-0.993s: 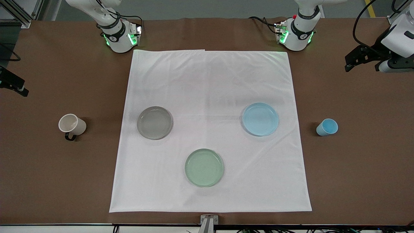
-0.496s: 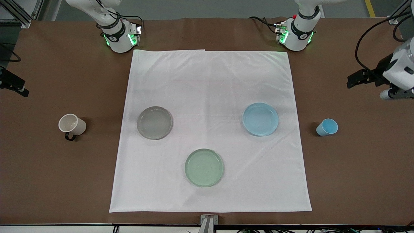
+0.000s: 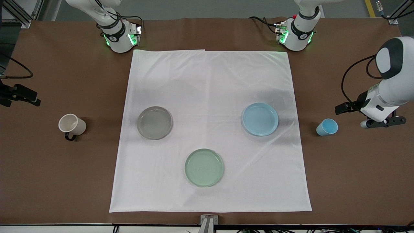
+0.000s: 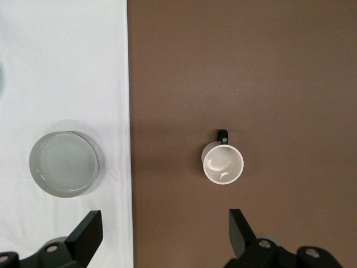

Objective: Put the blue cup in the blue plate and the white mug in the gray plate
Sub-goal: 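Reach the left gripper to the blue cup while the right gripper reaches the mug, then lift the blue cup with the left gripper toward the blue plate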

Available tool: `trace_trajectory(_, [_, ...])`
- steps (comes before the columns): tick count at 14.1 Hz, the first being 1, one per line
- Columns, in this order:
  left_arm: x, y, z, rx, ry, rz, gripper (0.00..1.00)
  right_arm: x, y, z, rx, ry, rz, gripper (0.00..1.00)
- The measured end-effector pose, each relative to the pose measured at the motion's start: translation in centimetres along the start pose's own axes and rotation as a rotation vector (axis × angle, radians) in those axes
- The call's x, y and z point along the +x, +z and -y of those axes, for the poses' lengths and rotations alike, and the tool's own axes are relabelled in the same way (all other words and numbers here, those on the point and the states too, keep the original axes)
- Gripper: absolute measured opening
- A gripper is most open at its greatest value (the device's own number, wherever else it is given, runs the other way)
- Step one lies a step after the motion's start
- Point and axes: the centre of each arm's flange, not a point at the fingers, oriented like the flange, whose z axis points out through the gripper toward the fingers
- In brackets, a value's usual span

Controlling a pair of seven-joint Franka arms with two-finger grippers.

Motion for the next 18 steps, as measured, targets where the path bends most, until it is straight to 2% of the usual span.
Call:
trace_trajectory(3, [0.7,6.2,3.7,0.037,-0.022,-0.006,0.96,2.4,5.7,-1.2,-0.008,0.019,0.074,1.00])
trace_trajectory(4, [1.0,8.1,4.9,0.034,-0.027,0.001,0.91,3.3,8.3,-2.6,-0.011,0.037,0.087,1.00])
trace_trajectory(6, [1.3,11.1,5.9,0.029,-0.036,0.023,0.89,4.4,14.3,-6.5,-0.014,0.024,0.084,1.00])
trace_trajectory(9, [1.7,12.9,5.1,0.020,-0.026,0.025,0.83,4.2,24.0,-10.9,-0.027,-0.025,0.048,1.00])
trace_trajectory(11, [2.0,14.0,4.7,0.017,-0.020,0.017,0.66,3.6,29.6,-12.1,-0.034,-0.060,0.042,1.00])
trace_trajectory(12, [2.1,14.7,4.6,0.015,-0.018,0.018,0.65,3.4,31.7,-12.5,-0.036,-0.073,0.045,1.00])
trace_trajectory(13, [2.1,15.3,4.4,0.014,-0.015,0.023,0.59,3.4,33.3,-12.9,-0.039,-0.078,0.046,1.00])
trace_trajectory(15, [2.1,16.2,4.1,0.011,-0.011,0.035,0.38,3.6,34.9,-13.0,-0.046,-0.084,0.032,1.00])
trace_trajectory(18, [2.1,16.5,3.8,-0.003,-0.018,0.039,0.07,3.7,35.1,-12.6,-0.011,-0.061,0.016,1.00])
